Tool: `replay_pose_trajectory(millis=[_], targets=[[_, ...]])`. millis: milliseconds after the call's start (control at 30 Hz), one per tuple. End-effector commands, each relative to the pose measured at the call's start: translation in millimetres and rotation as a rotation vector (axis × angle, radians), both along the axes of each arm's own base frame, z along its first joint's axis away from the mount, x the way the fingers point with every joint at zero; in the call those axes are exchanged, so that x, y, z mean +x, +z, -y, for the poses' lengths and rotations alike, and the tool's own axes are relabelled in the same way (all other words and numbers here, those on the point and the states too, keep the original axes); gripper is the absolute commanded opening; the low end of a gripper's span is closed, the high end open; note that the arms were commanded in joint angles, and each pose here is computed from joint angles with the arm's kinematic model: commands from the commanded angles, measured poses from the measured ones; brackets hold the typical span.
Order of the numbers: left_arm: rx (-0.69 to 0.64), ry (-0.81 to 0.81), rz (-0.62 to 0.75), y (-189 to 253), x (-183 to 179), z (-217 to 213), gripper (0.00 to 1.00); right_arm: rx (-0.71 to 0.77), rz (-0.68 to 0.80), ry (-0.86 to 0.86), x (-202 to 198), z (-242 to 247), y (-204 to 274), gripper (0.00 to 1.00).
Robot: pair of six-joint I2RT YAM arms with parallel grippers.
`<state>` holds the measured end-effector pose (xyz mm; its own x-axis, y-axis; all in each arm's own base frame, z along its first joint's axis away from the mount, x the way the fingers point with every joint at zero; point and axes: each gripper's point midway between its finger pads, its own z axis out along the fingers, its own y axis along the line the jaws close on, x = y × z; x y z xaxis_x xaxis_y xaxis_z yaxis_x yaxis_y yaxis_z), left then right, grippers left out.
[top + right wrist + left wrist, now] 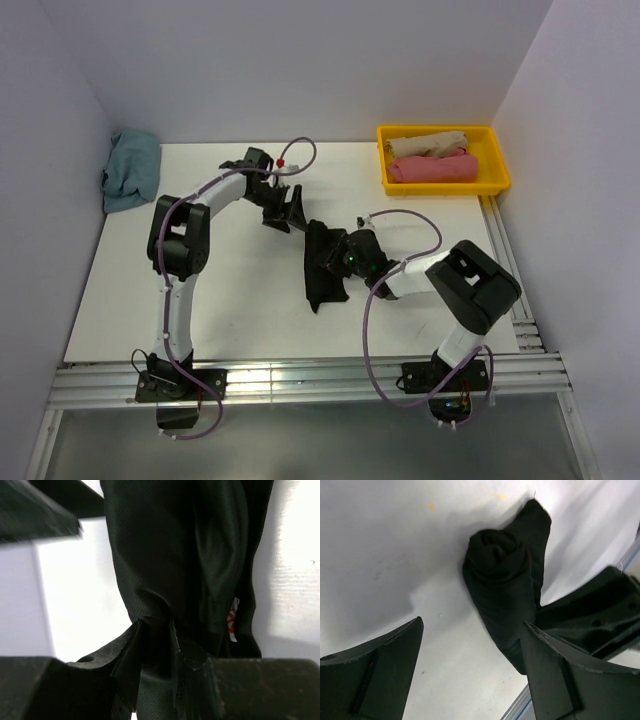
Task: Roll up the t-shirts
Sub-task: Roll the tshirt
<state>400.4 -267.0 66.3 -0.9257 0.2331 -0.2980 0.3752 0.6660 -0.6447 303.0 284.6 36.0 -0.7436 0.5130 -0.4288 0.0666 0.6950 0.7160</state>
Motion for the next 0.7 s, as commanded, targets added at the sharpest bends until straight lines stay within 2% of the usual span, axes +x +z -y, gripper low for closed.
replay_pose_trajectory(millis=[0,267,400,533,667], targets=[[-0.12,-0.081,0.052,17.3,-11.7,17.5,0.83,0.074,-0.123,0.029,-19.4,8.8,-31.4,0.31],[-0.165,-0.097,0.031,-2.4,-17.7,27.6,0.84,0.174,-0.184,0.022,-21.4,17.9,-52.7,0.29],[-0.126,-0.092,0.023,-11.6,-17.8,34.3,0.82,0.202,-0.205,0.025,-22.8,19.7,-57.8,0.29],[0.007,-0.045,0.025,-27.1,-10.1,32.4,0.69,0.201,-0.21,0.025,-22.8,22.1,-59.2,0.29],[0.084,-0.026,0.061,-24.1,-5.4,34.9,0.58,0.182,-0.205,0.035,-22.4,22.9,-58.8,0.29]])
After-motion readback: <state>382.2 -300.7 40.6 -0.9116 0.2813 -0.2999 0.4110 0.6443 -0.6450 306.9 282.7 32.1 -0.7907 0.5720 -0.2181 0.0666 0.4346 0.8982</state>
